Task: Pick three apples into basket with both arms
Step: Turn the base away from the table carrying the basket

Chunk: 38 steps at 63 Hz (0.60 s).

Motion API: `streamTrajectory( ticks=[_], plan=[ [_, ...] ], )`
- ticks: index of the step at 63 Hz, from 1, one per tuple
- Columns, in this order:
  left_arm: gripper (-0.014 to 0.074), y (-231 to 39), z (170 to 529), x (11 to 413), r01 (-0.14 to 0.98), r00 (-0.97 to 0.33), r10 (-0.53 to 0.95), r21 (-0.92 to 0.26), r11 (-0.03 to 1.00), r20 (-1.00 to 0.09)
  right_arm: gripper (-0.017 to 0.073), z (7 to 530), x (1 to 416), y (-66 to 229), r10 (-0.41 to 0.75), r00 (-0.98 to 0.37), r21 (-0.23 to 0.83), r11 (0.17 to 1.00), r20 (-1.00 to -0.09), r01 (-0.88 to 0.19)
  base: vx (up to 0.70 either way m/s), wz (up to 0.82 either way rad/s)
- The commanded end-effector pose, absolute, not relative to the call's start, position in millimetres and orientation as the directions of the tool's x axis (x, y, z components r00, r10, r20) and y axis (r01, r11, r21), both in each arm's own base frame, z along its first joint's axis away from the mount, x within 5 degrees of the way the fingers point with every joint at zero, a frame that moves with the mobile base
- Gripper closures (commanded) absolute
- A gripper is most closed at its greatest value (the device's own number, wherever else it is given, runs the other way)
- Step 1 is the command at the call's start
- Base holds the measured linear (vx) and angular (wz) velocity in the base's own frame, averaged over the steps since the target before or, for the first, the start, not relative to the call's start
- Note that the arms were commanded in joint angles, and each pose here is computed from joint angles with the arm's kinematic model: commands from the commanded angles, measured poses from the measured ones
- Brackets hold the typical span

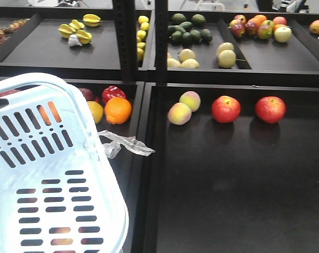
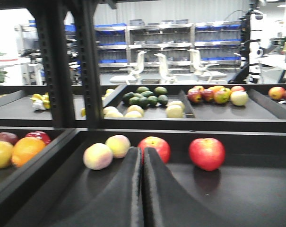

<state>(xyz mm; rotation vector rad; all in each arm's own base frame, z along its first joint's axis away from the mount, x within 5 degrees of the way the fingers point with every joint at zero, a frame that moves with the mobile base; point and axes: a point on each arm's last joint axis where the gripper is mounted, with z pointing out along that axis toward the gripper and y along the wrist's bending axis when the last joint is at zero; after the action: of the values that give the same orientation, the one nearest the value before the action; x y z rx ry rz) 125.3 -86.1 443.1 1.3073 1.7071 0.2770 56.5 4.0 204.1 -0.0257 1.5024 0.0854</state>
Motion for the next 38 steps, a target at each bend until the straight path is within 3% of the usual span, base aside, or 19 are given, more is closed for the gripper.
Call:
streamTrajectory(
  ticks=[1,38],
  plan=[
    [0.06,-84.0,461.0,122.4,0.576,0.072,0.804,0.683,0.449,-0.59,0.0568,206.2,55.9,3.9,0.035,0.132,0.025,0.997,-0.991,-0.074,-0.06,0.26],
    [0.06,-84.0,461.0,122.4,0.576,0.072,0.804,0.683,0.449,-0.59,0.0568,206.2,55.9,3.9,0.035,0.132,0.025,0.997,-0.991,-0.074,-0.08,0.35]
  ],
)
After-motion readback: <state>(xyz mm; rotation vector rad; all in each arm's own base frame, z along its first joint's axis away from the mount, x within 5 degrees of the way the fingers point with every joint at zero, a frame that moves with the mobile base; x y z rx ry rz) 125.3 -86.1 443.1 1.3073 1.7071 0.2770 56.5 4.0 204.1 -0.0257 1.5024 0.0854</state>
